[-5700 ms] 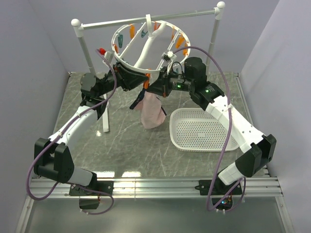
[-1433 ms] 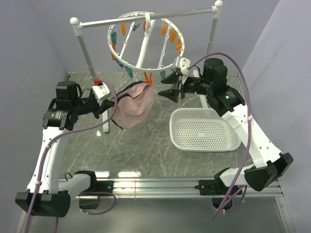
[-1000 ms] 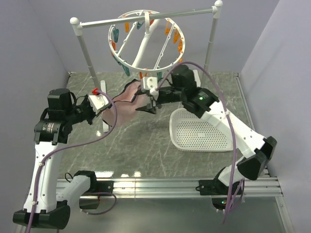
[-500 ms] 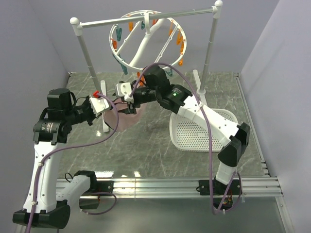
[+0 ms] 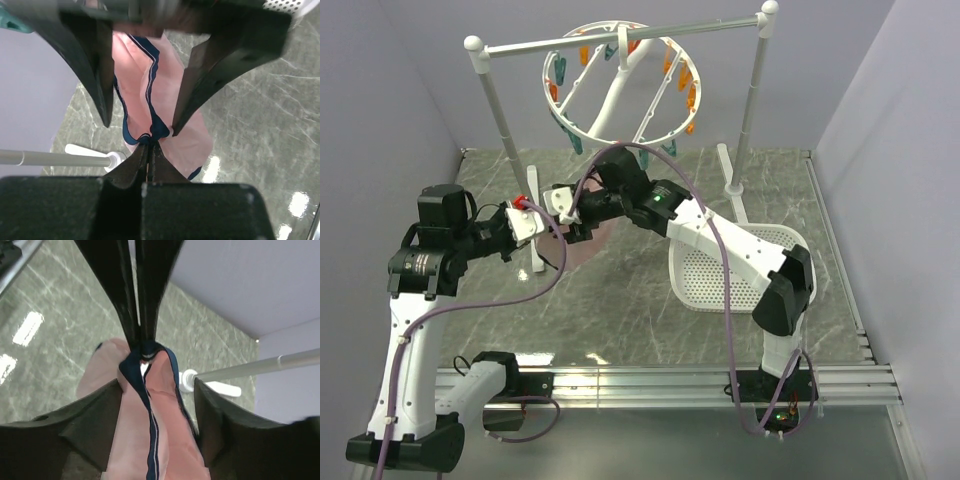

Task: Clip the underwear to the hanger

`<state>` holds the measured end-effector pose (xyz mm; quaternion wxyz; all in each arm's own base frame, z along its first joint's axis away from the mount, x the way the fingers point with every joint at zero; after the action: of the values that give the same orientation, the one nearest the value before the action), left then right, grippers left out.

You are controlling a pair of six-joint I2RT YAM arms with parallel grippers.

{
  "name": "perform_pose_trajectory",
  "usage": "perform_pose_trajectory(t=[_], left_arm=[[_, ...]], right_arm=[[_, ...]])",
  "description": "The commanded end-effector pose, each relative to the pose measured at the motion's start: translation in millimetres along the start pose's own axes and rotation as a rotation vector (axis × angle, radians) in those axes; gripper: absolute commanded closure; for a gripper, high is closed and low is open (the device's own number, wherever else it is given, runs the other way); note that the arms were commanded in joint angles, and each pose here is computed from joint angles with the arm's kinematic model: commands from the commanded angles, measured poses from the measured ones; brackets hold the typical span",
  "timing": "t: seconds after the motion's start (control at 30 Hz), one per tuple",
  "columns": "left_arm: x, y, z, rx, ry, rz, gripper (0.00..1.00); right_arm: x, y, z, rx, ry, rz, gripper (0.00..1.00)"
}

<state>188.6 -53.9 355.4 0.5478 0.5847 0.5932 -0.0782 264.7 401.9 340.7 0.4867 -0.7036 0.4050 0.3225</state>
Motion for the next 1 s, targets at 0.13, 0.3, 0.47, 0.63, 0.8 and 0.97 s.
perform_pose_trajectory(t=[0.13, 0.3, 0.47, 0.63, 0.8, 0.97], left_arm=[[-14.1, 1.1, -8.9, -0.010, -0.039, 0.051, 1.00], [-12.7, 2.7, -7.3, -0.023, -0.031, 0.008, 0.97], [-12.1, 1.0, -9.2, -0.039, -0.019, -0.030, 0.86], [-14.2, 1.0, -10.0, -0.063, -0.034, -0.046, 0.62], [-20.5, 8.6, -11.0, -0.131, -0.072, -0.031, 0.41], [-18.9, 9.5, -6.4, -0.151, -0.116, 0.029, 0.26]], right_arm=[[-4.5, -13.2, -6.0, 0.044, 0.012, -0.043, 0.55], [-7.5, -14.8, -10.2, 0.046, 0.007, -0.033, 0.84], [-14.1, -19.1, -15.8, 0.055, -0.002, -0.013, 0.92], [-13.9, -20.4, -17.9, 0.057, -0.003, 0.006, 1.00], [-13.4, -18.3, -18.4, 0.043, 0.005, 0.026, 1.00], [-15.3, -16.6, -18.9, 0.037, -0.003, 0.056, 1.00]])
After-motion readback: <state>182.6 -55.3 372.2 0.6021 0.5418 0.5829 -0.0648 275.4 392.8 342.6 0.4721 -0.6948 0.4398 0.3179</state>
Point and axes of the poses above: each gripper's point midway between its finger pads, its own z axis out along the fingers, its own y axis along the line the jaws close on, x = y × z, the point moved 8 cm from there along -z, back along the fingers, and after that the axes turned 8 degrees about z, right-handed, at the moved point
